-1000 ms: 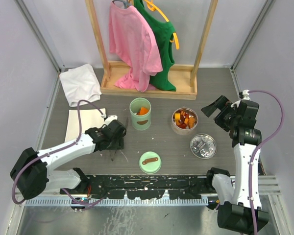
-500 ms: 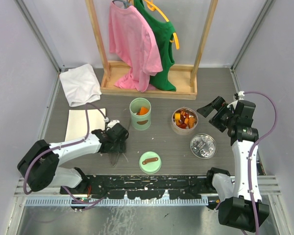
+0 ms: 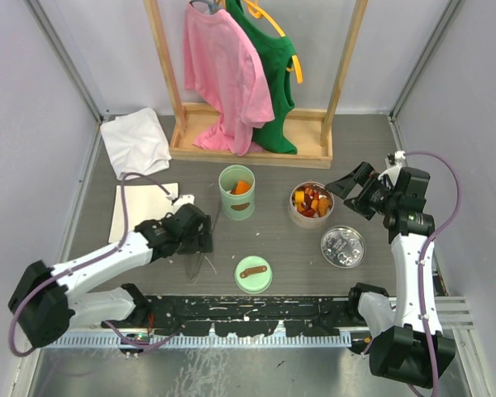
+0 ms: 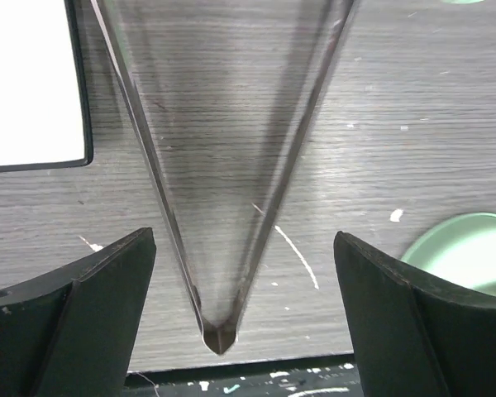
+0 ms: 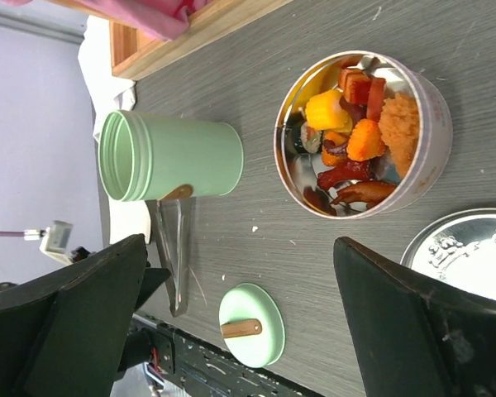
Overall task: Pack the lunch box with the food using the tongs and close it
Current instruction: Place the clamp at the center of the board, then pick up the box lid from the center of the board.
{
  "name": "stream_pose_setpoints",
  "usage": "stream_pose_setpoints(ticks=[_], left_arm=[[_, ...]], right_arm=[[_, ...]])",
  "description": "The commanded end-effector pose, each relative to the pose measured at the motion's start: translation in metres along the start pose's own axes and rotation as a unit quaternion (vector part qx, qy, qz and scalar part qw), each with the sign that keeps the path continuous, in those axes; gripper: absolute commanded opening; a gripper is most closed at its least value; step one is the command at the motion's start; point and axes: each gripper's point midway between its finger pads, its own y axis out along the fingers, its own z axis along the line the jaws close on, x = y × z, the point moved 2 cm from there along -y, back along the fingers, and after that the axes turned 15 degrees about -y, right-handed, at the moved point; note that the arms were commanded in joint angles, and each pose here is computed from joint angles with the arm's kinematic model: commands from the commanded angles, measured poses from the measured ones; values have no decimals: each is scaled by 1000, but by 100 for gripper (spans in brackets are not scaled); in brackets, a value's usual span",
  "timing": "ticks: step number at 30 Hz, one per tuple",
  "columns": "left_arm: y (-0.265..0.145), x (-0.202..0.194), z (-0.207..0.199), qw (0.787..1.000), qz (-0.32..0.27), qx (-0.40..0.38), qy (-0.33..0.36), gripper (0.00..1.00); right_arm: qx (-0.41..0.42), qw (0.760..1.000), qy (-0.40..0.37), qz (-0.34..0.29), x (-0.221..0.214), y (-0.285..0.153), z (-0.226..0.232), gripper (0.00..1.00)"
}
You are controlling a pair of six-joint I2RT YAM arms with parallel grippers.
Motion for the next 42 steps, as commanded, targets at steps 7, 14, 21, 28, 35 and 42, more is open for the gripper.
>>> stream_pose_setpoints(ticks=[7, 14, 21, 28, 35, 42], left_arm=[[-73, 55, 5, 996, -86, -24, -30, 99], [-97, 86, 27, 991, -109, 14, -70, 98], [-103, 93, 48, 980, -138, 39, -135, 98], [-108, 89, 51, 978, -144, 23, -148, 98], [-108, 87, 52, 978, -147, 15, -150, 98], [-106, 83, 49, 979, -135, 6, -151, 98]], right_arm=[[120, 977, -174, 12, -10, 6, 72, 96], [153, 942, -295, 52, -62, 19, 115, 88], [224, 829, -510, 53, -149, 15, 136, 87], [306, 720, -620, 59, -207, 18, 149, 88], [328, 666, -657, 128, -245, 40, 142, 84], [303, 663, -673, 124, -250, 58, 134, 80]])
